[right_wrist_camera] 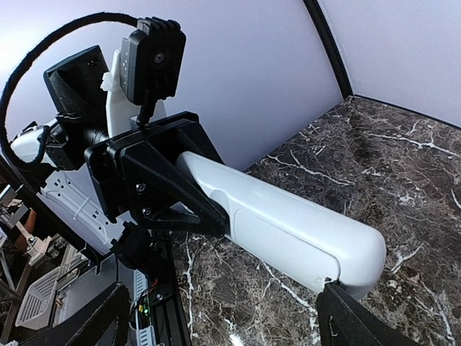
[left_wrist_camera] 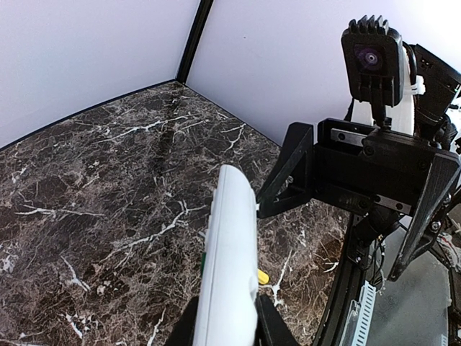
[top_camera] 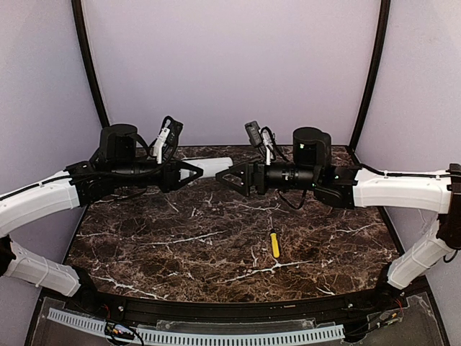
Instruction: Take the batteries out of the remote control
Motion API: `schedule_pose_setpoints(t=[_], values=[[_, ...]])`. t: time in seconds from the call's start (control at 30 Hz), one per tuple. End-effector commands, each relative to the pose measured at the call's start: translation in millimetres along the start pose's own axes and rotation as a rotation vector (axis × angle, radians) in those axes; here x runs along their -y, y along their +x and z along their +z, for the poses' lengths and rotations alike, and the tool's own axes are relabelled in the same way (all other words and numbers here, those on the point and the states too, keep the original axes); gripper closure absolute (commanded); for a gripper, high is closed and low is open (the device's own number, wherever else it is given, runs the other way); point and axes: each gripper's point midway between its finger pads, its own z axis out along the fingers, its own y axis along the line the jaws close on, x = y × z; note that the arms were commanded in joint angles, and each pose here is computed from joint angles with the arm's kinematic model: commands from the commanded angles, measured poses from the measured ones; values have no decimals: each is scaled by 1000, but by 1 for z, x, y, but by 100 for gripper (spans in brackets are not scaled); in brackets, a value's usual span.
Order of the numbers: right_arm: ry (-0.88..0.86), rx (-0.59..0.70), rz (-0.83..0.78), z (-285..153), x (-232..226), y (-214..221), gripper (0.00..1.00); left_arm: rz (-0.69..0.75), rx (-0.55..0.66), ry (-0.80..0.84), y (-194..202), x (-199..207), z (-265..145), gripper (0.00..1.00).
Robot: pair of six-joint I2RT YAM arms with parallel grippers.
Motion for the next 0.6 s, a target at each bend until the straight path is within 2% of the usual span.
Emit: schedule_pose_setpoints(t=[0.0,0.57], values=[[-143,14,-56,2,-34,-9,11,30,43,18,-14,7,-3,100],[-196,-1,-88,4,-51,-8,11,36,51,-6,-17,2,-2,100]])
